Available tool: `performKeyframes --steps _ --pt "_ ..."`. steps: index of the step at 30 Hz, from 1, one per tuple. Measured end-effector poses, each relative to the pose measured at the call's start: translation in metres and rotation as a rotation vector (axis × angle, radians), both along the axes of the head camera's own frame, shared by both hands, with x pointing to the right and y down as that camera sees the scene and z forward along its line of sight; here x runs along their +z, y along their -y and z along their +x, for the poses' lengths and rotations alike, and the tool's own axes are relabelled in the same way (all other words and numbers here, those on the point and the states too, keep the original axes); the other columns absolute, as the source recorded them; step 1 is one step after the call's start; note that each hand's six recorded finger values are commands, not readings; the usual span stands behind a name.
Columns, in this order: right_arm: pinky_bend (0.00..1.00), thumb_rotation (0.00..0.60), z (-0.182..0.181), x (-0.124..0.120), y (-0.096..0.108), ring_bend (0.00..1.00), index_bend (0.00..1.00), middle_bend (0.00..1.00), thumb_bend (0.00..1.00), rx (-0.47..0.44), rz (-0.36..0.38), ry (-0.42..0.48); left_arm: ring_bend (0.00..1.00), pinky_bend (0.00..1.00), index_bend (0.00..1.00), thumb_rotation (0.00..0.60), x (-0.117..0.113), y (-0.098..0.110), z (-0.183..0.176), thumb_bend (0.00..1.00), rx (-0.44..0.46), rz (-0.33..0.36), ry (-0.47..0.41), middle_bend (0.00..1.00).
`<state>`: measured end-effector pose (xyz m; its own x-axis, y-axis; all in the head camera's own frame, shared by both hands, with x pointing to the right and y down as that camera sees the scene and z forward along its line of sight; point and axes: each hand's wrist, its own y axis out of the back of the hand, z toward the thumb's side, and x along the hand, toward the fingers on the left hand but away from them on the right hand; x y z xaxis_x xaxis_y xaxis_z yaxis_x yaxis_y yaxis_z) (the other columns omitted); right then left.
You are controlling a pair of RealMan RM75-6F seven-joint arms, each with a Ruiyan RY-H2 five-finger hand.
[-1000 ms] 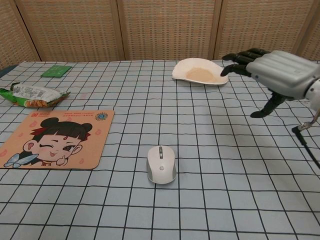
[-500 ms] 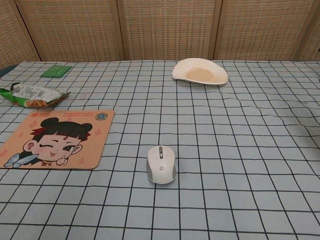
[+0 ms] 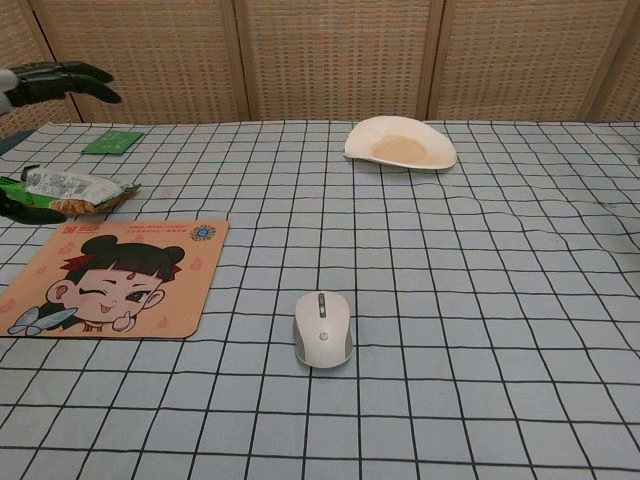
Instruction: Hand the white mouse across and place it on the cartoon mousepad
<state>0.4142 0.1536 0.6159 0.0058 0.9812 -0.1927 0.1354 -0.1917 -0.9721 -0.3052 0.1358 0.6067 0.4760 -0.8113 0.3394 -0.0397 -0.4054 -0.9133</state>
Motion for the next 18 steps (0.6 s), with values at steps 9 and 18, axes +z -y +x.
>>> performKeyframes --steps 9,18 --pt "0.05 0.600 0.010 -0.008 0.005 0.00 0.18 0.02 0.12 0.022 0.024 0.015 0.03 0.16 0.15 0.600 0.024 0.012 0.100 0.04 0.394 -0.068 0.033 0.02" --pt "0.05 0.600 0.017 -0.016 0.009 0.00 0.19 0.03 0.12 0.040 0.050 0.048 0.03 0.16 0.17 0.600 0.049 -0.004 0.157 0.04 0.633 -0.093 0.115 0.03"
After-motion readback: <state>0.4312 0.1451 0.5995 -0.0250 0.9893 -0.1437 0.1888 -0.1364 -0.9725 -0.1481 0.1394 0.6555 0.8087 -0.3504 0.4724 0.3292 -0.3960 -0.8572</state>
